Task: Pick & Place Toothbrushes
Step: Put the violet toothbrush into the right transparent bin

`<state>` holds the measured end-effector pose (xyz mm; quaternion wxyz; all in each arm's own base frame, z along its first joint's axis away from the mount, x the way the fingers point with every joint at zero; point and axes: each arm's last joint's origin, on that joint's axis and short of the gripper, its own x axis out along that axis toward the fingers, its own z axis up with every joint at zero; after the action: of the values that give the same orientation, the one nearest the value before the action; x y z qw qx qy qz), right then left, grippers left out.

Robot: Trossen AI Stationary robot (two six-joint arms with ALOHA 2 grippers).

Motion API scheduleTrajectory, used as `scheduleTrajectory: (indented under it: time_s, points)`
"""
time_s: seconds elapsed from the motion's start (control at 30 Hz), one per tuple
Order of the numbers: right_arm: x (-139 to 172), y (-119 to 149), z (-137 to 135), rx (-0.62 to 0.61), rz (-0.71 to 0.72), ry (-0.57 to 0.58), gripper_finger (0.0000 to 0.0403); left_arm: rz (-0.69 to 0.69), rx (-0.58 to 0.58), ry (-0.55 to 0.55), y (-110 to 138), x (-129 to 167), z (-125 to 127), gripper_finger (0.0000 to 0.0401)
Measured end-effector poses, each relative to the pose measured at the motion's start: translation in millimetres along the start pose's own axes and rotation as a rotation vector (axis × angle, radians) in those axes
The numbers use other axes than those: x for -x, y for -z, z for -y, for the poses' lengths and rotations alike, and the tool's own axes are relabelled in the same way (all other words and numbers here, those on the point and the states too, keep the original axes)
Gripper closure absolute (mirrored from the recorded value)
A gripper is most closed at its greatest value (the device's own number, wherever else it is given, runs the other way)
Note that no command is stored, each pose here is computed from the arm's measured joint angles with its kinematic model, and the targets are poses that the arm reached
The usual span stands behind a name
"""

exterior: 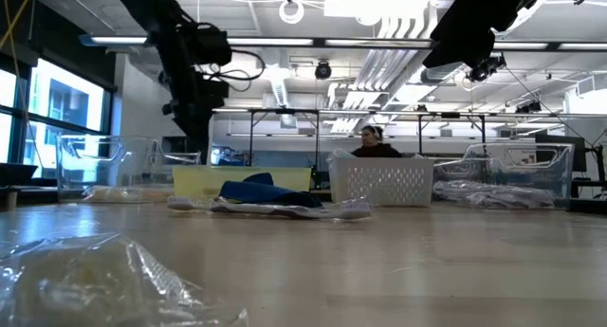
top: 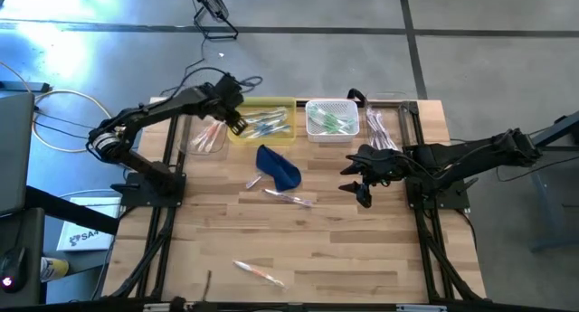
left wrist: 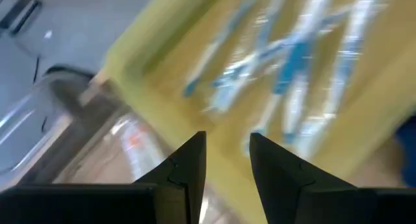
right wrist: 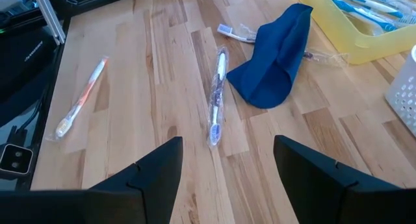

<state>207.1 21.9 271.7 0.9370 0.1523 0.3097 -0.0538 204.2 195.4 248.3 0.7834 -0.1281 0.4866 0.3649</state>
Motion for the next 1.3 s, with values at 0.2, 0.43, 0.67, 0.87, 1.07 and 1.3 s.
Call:
scheduleTrajectory:
  time_s: [0.2,0.43,0.67,0.87,1.07,1.3]
  points:
    - [0,0,0,0.0,0.0,-0.001,0.0169,0.087,-0.139,0.073,-5,10,49,0.0288]
    - [0,0,0,0.0,0.0,-0.001,0.0169,0.286,-0.279,0.203,-7,35,110,0.0288]
    - [0,0,0,0.007,0.0,0.0,0.0169,0.469,-0.392,0.325,3,66,168,0.0288]
    - [0,0,0,0.007,0.0,-0.001,0.0169,0.532,-0.486,0.434,21,88,203,0.0288]
    - [0,0,0,0.008,0.0,-0.001,0.0169,0.576,-0.515,0.549,38,106,228,0.0288]
    - [0,0,0,0.008,0.0,-0.001,0.0169,0.573,-0.456,0.649,50,119,242,0.0288]
